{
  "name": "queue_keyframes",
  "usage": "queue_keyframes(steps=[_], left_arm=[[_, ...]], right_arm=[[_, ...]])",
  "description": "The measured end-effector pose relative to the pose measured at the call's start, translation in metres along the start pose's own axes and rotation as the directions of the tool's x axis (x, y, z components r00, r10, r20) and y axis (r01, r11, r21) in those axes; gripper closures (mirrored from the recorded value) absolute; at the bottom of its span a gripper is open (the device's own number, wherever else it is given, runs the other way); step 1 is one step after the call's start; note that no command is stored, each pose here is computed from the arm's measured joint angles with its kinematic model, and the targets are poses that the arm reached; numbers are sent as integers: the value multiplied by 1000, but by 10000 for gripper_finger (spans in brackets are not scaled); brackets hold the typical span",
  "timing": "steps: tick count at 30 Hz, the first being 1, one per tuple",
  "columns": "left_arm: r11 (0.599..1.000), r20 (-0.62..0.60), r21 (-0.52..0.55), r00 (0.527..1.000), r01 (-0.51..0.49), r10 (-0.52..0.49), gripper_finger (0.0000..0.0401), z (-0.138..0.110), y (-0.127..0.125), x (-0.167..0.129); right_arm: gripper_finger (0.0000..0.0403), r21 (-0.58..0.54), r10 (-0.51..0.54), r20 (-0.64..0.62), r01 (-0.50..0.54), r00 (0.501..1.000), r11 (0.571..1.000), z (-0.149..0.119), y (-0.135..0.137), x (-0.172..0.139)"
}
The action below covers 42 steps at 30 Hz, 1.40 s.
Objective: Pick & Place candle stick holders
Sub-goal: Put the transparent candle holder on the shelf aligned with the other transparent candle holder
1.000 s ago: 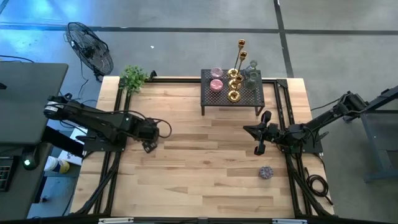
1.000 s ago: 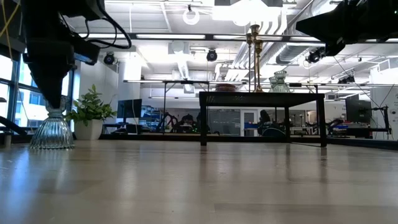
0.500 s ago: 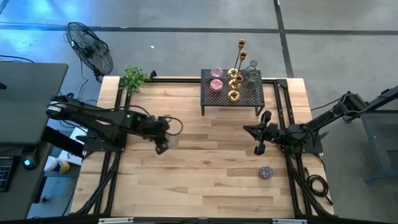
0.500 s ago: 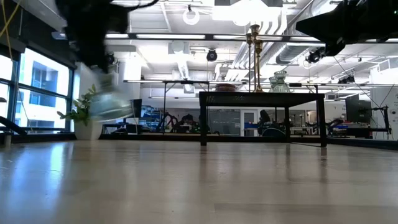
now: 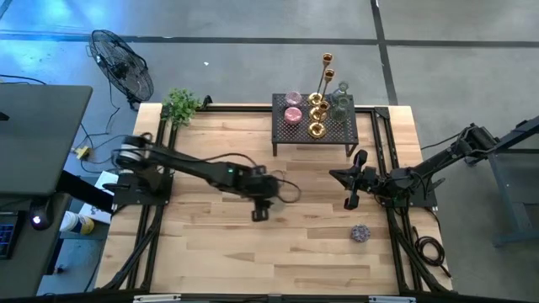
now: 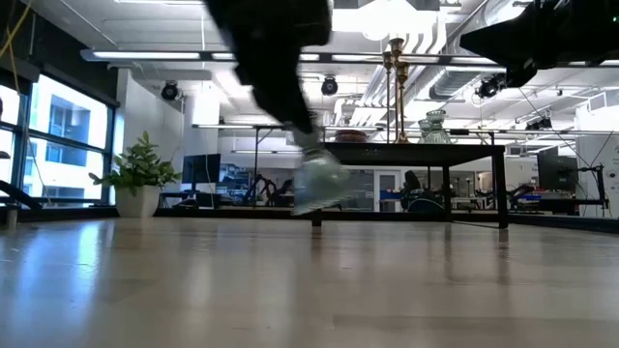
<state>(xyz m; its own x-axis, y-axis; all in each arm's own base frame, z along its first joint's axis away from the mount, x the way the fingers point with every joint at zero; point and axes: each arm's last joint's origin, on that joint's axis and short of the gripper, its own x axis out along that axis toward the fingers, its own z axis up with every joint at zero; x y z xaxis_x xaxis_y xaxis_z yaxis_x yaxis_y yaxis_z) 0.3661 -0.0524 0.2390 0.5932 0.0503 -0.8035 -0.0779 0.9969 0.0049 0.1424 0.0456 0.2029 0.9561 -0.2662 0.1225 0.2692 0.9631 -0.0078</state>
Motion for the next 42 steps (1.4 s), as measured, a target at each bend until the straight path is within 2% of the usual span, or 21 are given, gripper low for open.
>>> queue_keyframes(steps=[5,12,14,21,26,30,34,39,42], left_arm=[[998,-37,65,999,-6,9,233,21,10,26],[998,-90,28,995,-51,53,232,23,38,42],[998,-102,24,993,-56,58,219,22,41,42],[997,-104,67,993,-42,48,130,22,39,42],[997,-94,75,995,-19,26,114,25,40,18],[990,-74,143,997,-17,28,140,26,30,-15],[983,26,183,999,20,-25,193,19,22,-43],[976,172,188,974,114,-147,266,-16,25,-44],[978,306,186,940,93,-148,306,-42,29,-47]], right_arm=[[402,0,0,-7,0,1000,1000,-1,0,0],[402,-7,1,-16,-1,1000,1000,-2,0,0],[402,-7,1,-16,-1,1000,1000,-2,0,0],[402,-6,1,-15,-1,1000,1000,-2,0,0],[402,-8,1,-16,-1,1000,1000,-2,0,0],[401,-23,2,-30,-3,1000,1000,-3,0,0],[402,5,5,-50,-5,999,1000,-6,1,0],[401,26,4,-161,0,987,1000,-8,7,8],[401,28,-4,-264,12,965,1000,-13,16,19]])
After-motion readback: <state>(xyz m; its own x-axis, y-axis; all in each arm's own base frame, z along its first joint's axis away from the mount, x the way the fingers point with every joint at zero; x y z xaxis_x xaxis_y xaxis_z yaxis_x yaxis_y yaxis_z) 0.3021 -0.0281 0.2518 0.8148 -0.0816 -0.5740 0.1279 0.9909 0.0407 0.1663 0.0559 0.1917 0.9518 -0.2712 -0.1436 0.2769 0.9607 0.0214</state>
